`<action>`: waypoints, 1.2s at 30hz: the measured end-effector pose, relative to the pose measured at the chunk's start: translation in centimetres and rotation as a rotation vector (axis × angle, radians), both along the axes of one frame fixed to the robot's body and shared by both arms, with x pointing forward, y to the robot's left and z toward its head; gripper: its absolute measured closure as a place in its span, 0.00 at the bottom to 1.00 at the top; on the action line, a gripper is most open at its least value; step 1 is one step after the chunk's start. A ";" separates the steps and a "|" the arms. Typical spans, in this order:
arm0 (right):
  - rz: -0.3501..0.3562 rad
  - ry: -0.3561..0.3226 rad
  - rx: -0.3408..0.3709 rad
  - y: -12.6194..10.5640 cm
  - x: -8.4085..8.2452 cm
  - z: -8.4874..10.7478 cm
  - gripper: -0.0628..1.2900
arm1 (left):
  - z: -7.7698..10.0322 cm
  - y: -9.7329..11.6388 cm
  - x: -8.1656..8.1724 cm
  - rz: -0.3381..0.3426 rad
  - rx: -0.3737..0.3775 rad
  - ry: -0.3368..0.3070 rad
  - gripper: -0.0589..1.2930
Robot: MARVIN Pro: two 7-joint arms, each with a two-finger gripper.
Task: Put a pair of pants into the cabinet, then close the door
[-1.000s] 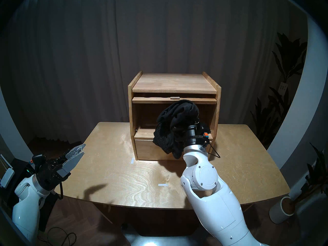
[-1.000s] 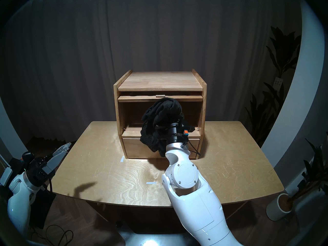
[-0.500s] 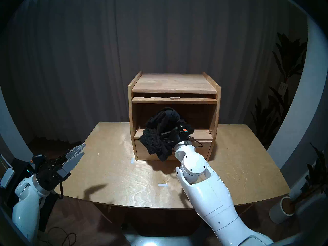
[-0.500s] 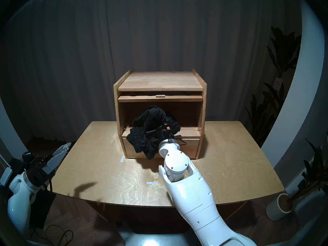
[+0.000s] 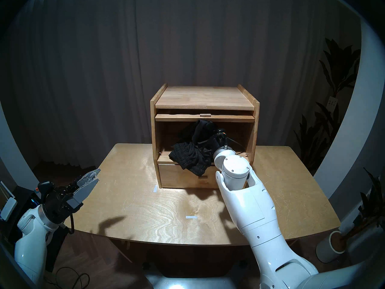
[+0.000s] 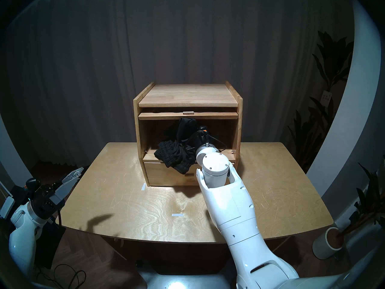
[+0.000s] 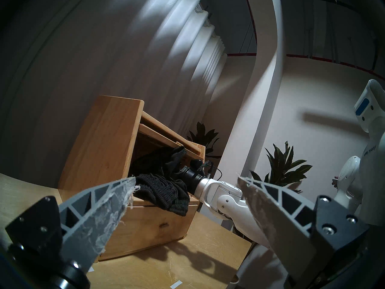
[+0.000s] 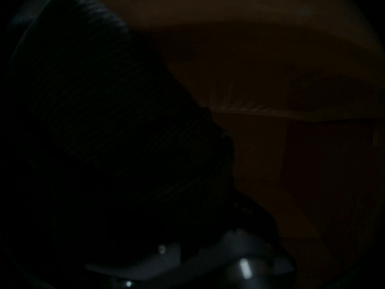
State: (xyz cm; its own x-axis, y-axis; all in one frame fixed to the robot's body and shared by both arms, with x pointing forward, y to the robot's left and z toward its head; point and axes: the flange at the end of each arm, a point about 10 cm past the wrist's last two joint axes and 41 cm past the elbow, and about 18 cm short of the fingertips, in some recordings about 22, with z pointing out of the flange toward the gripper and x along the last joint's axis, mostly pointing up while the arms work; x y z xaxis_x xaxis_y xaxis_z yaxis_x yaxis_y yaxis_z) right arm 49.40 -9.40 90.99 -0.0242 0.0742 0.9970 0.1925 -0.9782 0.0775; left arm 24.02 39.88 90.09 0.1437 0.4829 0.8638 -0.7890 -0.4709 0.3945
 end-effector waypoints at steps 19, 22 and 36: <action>-0.029 0.049 -0.033 -0.5 2.6 -0.4 0.59 | 0.0 0.0 0.0 -0.004 -0.001 -0.002 0.03; -0.017 0.070 -0.026 -0.1 1.4 -0.7 0.21 | 0.0 0.0 0.0 -0.004 -0.001 -0.002 0.03; 0.020 0.094 -0.031 0.2 -3.5 -1.9 0.15 | 0.0 0.0 0.0 -0.003 0.000 -0.002 0.03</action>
